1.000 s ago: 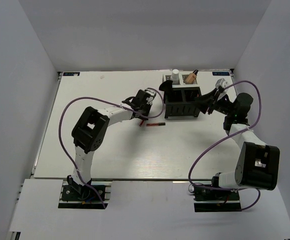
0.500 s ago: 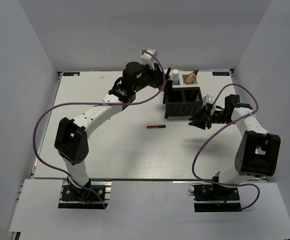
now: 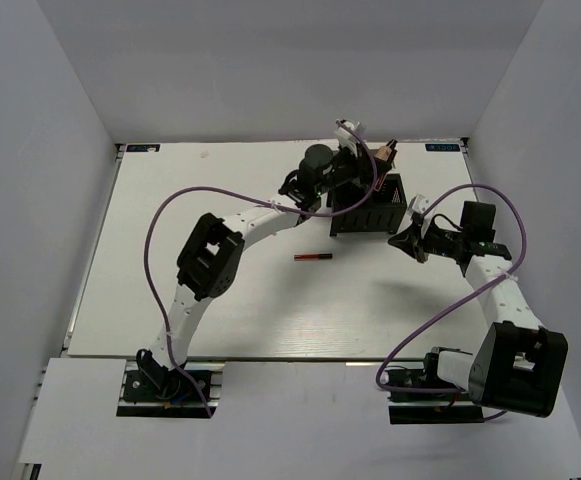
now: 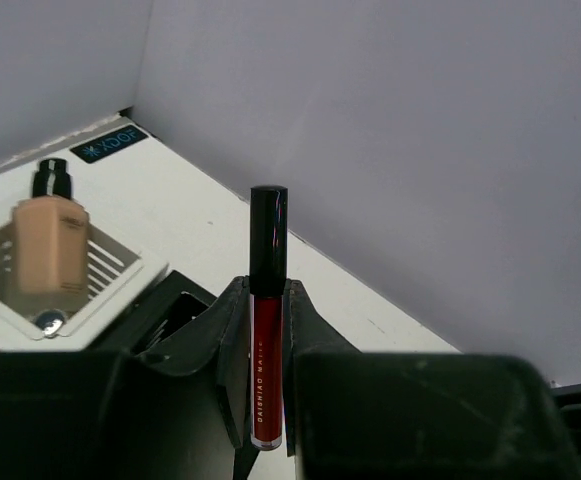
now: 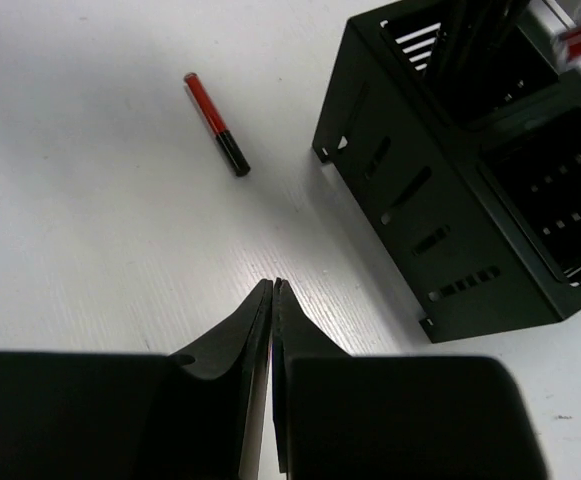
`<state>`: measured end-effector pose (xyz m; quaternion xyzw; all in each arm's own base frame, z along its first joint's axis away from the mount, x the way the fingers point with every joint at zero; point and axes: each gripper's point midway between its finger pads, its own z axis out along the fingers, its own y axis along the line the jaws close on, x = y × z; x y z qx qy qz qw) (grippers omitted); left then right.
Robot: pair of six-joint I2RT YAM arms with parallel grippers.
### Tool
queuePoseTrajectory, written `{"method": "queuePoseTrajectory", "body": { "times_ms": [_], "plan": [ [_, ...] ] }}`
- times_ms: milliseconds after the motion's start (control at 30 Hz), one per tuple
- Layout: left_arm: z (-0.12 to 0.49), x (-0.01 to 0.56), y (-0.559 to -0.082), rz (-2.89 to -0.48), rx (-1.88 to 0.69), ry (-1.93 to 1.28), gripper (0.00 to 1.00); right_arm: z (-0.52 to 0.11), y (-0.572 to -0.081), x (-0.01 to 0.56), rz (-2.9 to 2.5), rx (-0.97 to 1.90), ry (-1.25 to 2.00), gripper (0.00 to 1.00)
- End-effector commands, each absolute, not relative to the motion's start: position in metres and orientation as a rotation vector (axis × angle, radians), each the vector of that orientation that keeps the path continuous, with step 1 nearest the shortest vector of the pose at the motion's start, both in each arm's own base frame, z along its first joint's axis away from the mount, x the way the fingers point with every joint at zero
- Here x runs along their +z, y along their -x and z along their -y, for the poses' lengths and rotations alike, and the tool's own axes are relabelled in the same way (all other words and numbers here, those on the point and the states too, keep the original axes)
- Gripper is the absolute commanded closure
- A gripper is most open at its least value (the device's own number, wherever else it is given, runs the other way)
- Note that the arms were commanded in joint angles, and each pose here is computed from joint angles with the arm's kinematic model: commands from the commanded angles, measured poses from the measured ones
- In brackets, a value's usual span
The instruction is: Organize the makeup
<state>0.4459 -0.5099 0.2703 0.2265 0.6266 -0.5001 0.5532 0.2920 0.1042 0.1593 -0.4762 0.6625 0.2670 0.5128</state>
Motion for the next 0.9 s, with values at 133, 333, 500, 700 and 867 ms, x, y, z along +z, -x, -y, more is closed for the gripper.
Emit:
{"method": "queuePoseTrajectory", "body": {
  "times_ms": [133,333,500,700,867],
  "plan": [
    [0.525,0.317,-0.448,-1.266,-1.222,-0.463,1.00,-0.099,-0.299,0.171,-1.602,0.602,1.086,0.92],
    [0.541,0.284,-0.454,-1.307,-1.206,-0.451,1.00,-0.099,-0.298,0.172,-1.601,0.607,1.072,0.91],
    [0.544,0.262,-0.469,-1.359,-1.153,-0.431,1.00,-0.099,-0.296,0.173,-1.607,0.614,1.054,0.91],
    [0.544,0.237,-0.478,-1.426,-1.090,-0.436,0.91,-0.099,-0.294,0.170,-1.608,0.620,1.046,0.88],
    [0.542,0.223,-0.478,-1.474,-1.051,-0.464,0.69,-0.099,-0.295,0.171,-1.606,0.616,1.044,0.83]
  ]
}}
